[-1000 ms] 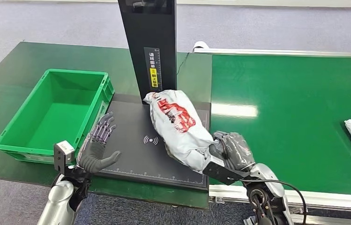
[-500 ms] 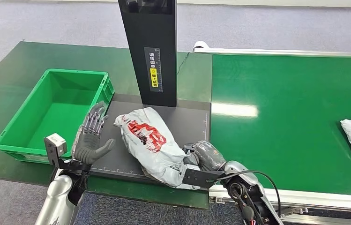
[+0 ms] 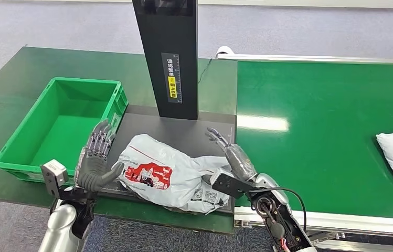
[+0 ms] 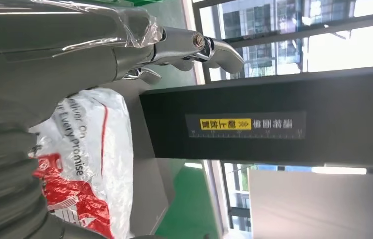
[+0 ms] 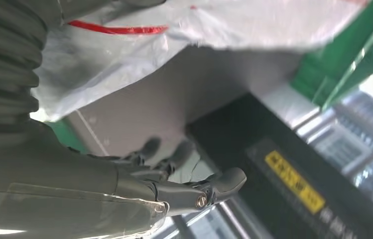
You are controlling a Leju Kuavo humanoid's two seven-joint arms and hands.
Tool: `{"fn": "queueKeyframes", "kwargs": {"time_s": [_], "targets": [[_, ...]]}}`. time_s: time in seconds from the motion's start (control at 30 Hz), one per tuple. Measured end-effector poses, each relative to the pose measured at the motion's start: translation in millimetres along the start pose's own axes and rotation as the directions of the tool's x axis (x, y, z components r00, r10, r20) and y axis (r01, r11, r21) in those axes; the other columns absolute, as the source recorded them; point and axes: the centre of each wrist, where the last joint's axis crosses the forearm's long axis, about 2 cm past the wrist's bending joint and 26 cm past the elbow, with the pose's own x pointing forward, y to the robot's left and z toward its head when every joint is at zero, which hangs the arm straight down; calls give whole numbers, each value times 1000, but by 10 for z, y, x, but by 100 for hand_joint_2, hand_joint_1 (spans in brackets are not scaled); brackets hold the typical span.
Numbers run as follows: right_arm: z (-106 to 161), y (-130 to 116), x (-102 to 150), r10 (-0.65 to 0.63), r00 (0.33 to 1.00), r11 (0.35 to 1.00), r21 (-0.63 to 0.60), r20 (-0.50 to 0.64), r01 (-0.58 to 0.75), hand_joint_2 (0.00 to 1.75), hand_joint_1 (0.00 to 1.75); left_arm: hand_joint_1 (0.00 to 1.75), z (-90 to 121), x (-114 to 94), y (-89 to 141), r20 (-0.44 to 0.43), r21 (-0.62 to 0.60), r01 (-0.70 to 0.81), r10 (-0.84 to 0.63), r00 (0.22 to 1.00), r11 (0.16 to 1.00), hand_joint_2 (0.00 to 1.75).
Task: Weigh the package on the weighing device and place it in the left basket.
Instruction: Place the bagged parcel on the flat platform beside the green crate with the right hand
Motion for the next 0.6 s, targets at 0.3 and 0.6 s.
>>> {"fn": "queueKeyframes", "kwargs": {"time_s": [0.3,0.6], "targets": [[85,-3,-10,-163,986,976,-139,45,168,175,0,0,32,-5,-73,-5,-109,150,-152,988,983,175],[172,-17,46,-492,836,826,-175,242,536,175,0,0,27,-31,-200,-19,-202,276,-285,958,940,175]]}}
